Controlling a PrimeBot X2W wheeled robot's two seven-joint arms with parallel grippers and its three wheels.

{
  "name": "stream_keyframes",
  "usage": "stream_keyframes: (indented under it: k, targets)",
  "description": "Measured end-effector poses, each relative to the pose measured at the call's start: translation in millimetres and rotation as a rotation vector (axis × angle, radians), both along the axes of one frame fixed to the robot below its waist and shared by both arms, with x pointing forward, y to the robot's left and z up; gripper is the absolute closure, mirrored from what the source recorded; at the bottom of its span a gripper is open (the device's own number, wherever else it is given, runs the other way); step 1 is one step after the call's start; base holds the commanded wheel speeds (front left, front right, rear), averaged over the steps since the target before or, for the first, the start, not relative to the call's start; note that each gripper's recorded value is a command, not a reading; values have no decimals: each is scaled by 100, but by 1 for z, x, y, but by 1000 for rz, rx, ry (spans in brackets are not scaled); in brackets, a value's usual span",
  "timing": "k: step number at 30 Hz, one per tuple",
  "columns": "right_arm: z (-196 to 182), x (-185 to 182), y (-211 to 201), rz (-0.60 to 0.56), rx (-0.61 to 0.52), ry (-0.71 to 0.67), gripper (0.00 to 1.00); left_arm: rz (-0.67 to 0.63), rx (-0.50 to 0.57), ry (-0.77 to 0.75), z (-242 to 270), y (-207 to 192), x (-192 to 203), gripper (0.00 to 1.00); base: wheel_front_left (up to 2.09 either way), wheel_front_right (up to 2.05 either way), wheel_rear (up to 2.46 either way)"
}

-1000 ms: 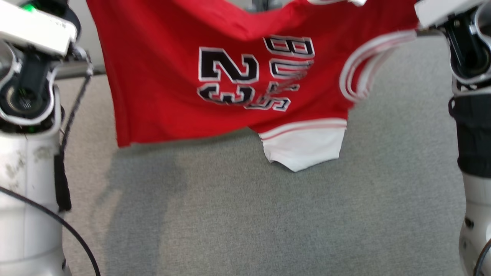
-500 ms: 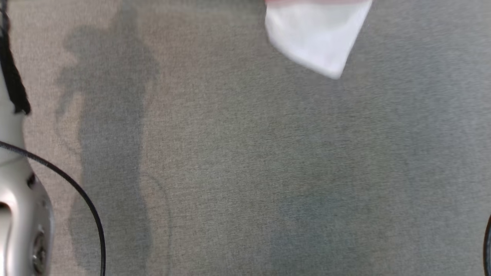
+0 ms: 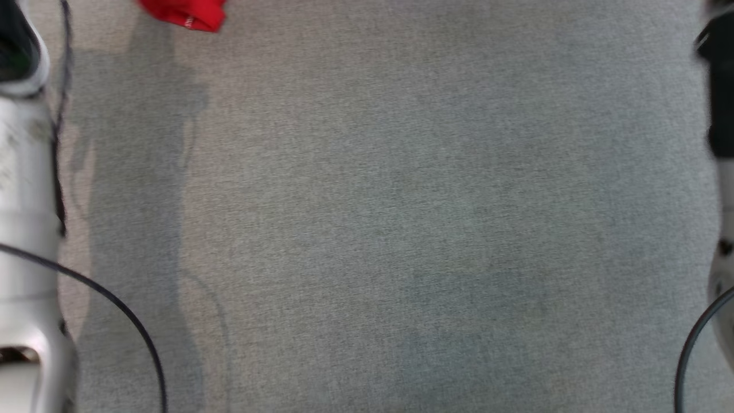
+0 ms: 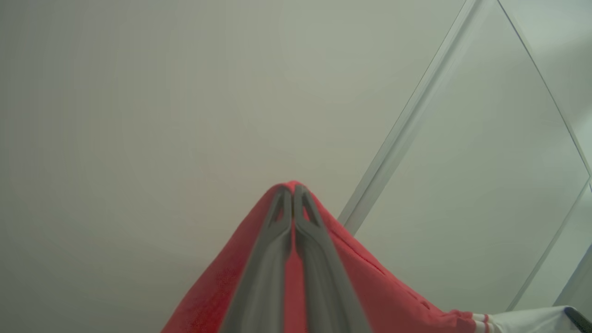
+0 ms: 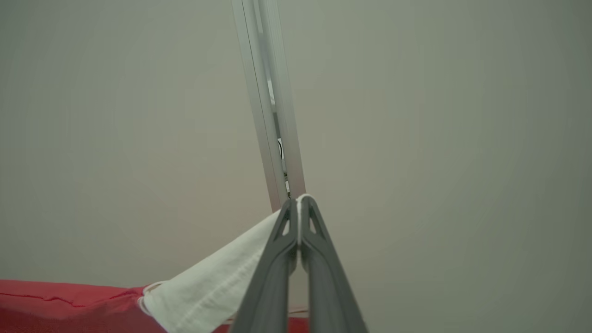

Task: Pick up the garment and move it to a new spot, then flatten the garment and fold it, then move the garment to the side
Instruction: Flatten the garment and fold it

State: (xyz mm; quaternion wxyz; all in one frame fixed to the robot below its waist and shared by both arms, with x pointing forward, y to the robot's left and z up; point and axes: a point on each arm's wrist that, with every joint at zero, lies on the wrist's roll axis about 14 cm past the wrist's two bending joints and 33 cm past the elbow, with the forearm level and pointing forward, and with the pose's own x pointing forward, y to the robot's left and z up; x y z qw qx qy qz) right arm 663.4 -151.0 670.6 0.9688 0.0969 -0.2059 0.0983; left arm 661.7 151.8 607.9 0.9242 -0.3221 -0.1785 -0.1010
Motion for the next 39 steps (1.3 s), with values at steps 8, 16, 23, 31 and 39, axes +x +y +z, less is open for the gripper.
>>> stream_keyframes:
  k: [8, 16, 23, 31, 39]
  targets:
    - [-123, -14, -14, -11, -39, 356, 100, -19, -49, 226, -94, -16, -29, 100, 0, 0, 0]
    - [-168, -46, -18, 0, -28, 570, 100, -57, -104, 391, -141, -32, -77, 100, 0, 0, 0]
    - [-196, -93, -19, 24, 53, 767, 100, -61, -201, 527, -167, -35, -134, 100, 0, 0, 0]
    - [-224, -178, -26, 77, 21, 918, 100, -83, -225, 583, -172, -31, -217, 100, 0, 0, 0]
    - [-256, -261, -31, 128, 41, 1072, 100, -105, -154, 599, -178, -21, -288, 100, 0, 0, 0]
